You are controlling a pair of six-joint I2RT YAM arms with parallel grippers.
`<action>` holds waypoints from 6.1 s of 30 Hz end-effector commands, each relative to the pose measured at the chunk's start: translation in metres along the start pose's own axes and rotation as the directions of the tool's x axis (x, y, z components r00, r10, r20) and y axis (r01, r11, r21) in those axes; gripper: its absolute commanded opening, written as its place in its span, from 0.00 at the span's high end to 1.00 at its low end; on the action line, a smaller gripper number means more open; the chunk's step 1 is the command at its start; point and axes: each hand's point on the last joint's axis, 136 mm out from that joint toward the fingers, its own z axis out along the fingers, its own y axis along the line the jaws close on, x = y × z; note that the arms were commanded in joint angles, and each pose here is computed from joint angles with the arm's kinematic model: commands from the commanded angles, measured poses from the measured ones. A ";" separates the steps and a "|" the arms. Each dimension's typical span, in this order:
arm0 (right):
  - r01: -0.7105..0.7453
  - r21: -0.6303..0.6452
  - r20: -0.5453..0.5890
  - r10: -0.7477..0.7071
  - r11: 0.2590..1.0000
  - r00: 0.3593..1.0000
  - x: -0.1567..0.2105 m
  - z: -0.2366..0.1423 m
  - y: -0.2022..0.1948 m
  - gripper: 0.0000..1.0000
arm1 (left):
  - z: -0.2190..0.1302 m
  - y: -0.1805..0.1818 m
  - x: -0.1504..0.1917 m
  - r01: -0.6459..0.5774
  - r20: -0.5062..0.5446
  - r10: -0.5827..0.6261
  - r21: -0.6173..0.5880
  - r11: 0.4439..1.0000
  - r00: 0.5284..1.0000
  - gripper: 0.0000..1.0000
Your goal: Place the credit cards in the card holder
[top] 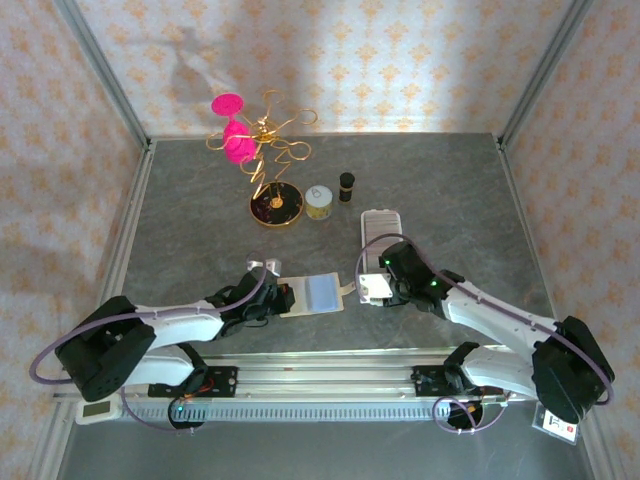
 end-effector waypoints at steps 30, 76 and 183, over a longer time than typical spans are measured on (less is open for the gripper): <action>0.009 0.048 -0.015 -0.009 0.999 1.000 0.000 -0.012 -0.019 0.87 | -0.031 -0.017 -0.013 0.044 0.072 -0.050 0.093 0.995 0.996 0.90; -0.227 -0.081 0.032 0.230 0.970 0.973 -0.012 -0.078 -0.008 1.00 | -0.056 -0.021 -0.039 -0.012 0.103 0.016 -0.041 0.999 0.995 0.49; -0.050 0.117 -0.135 0.066 0.992 0.989 0.007 -0.020 -0.031 0.95 | -0.047 -0.012 -0.012 0.071 0.094 -0.081 0.101 0.992 0.992 0.56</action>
